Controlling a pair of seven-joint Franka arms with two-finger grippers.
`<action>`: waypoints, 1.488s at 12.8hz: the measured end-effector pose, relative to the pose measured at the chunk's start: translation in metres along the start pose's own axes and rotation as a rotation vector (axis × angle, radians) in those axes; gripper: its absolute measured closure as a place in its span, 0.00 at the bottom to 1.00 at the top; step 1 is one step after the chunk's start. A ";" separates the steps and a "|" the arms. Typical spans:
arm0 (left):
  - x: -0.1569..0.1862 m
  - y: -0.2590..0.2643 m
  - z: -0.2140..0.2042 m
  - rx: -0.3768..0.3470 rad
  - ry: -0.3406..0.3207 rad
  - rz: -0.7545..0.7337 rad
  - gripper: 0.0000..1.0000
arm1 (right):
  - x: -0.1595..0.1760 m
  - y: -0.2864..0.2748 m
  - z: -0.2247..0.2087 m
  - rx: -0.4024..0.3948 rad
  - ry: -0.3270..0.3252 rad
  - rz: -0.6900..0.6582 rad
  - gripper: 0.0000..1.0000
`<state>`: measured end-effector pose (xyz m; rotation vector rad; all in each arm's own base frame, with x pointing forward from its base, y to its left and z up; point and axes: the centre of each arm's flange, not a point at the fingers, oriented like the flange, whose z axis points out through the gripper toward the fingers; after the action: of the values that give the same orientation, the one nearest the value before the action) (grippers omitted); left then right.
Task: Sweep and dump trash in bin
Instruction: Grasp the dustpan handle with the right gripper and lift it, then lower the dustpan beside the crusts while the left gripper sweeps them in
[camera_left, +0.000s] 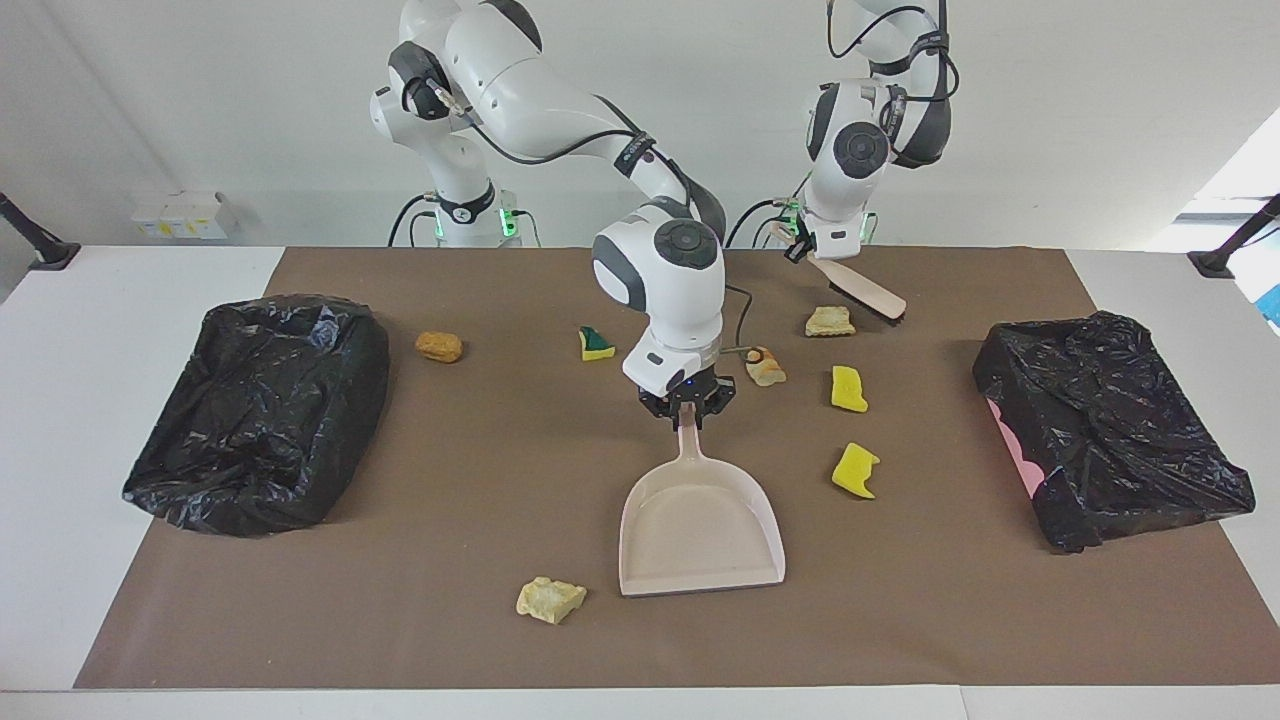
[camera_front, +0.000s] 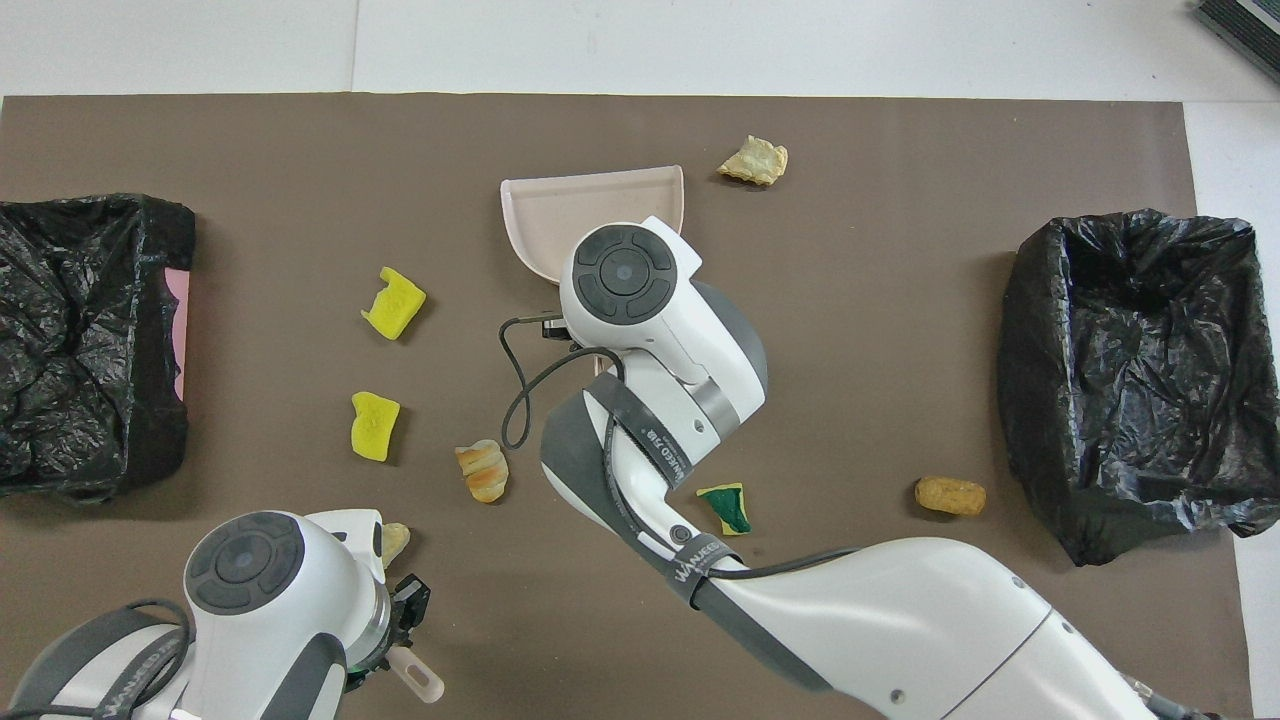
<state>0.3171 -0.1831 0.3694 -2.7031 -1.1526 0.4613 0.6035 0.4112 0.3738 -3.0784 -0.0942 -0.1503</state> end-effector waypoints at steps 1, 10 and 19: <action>0.000 0.006 0.001 -0.027 0.007 0.005 0.74 | 0.000 0.004 -0.008 -0.009 -0.006 -0.032 0.67; 0.027 0.065 -0.015 -0.214 0.026 0.048 0.74 | -0.023 0.123 -0.093 0.019 -0.246 -0.666 0.67; 0.025 0.062 -0.006 -0.136 0.006 0.579 0.74 | -0.081 0.145 -0.061 -0.008 -0.307 -1.336 0.67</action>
<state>0.3773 -0.2079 0.3526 -3.1329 -0.3867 0.4557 0.5267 0.2579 0.4189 -2.4138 -2.0410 0.2722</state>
